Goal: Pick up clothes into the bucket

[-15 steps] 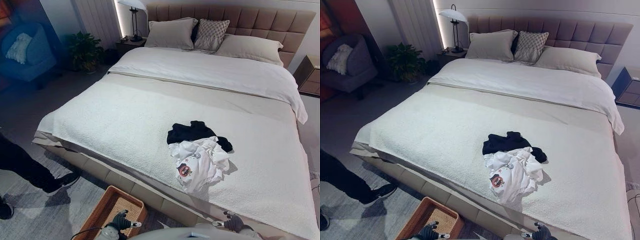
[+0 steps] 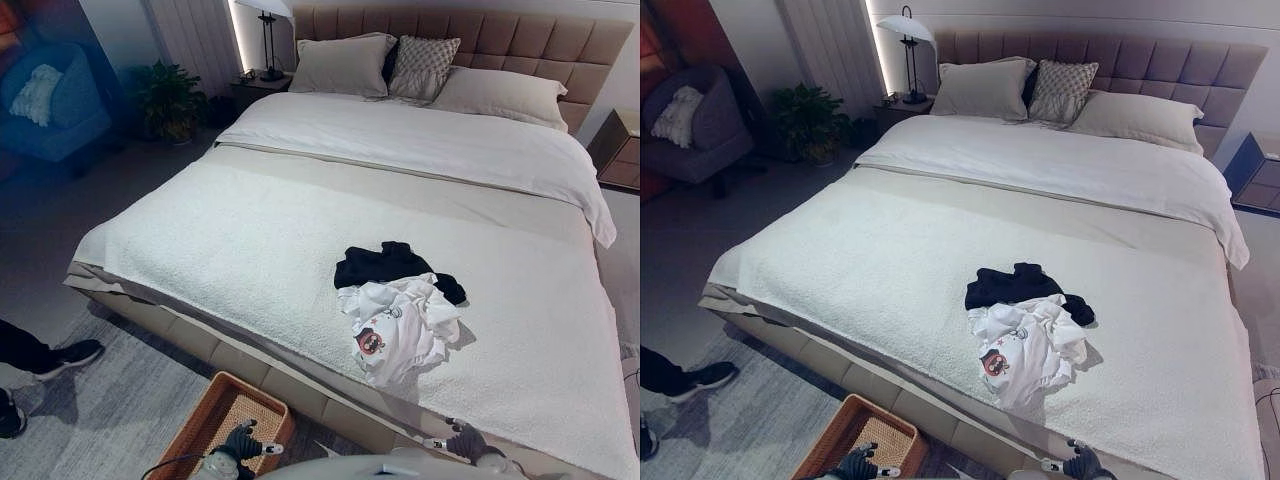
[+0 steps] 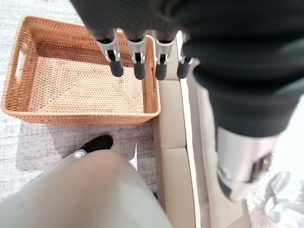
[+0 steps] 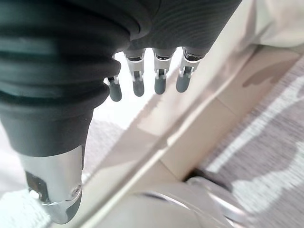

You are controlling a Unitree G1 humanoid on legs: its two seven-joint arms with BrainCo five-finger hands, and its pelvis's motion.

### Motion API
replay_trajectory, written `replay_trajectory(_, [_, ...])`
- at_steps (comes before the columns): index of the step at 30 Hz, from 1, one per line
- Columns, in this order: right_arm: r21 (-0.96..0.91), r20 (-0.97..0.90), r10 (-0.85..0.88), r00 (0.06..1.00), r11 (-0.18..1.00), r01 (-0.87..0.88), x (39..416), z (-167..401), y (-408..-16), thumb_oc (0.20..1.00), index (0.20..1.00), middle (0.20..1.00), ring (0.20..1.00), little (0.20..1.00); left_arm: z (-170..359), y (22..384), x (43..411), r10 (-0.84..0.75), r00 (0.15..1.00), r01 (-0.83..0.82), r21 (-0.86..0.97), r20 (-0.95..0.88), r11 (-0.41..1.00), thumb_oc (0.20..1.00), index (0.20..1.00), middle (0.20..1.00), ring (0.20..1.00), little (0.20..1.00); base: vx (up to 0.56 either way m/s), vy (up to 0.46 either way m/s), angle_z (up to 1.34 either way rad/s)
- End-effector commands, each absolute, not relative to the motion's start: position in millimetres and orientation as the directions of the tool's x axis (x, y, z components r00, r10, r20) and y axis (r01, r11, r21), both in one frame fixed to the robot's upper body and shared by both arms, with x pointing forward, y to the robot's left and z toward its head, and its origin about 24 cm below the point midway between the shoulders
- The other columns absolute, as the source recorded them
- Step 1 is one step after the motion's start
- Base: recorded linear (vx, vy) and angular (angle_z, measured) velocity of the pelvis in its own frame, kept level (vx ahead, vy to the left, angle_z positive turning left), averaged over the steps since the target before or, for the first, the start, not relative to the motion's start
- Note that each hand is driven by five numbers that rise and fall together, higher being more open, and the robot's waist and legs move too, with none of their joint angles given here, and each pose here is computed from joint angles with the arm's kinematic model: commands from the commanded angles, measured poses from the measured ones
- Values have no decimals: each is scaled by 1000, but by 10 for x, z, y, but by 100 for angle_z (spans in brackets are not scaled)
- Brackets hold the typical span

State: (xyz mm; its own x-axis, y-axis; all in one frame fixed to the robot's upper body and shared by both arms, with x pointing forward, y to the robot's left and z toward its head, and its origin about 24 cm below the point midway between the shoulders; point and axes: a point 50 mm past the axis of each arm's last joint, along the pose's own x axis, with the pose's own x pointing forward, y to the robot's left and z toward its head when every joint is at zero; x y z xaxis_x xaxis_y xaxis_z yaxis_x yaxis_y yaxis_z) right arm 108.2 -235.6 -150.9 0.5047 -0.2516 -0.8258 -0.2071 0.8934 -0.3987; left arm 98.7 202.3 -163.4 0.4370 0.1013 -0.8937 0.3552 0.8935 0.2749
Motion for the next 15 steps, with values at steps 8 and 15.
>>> replay_trajectory(8, [-597,-464,-335,820,802,-10,2220,-839,-2468,1000,1000,1000,1000,1000,-1497,2020,1408,152,563,268,354,-812,896,1000,1000,1000,1000,1000,-10,1,0])
replay_trajectory(15, [-593,-303,-391,869,791,150,2664,-485,-2450,1000,1000,1000,1000,1000,-1412,1966,1630,169,623,222,380,-764,898,1000,1000,1000,1000,1000,-60,-7,0])
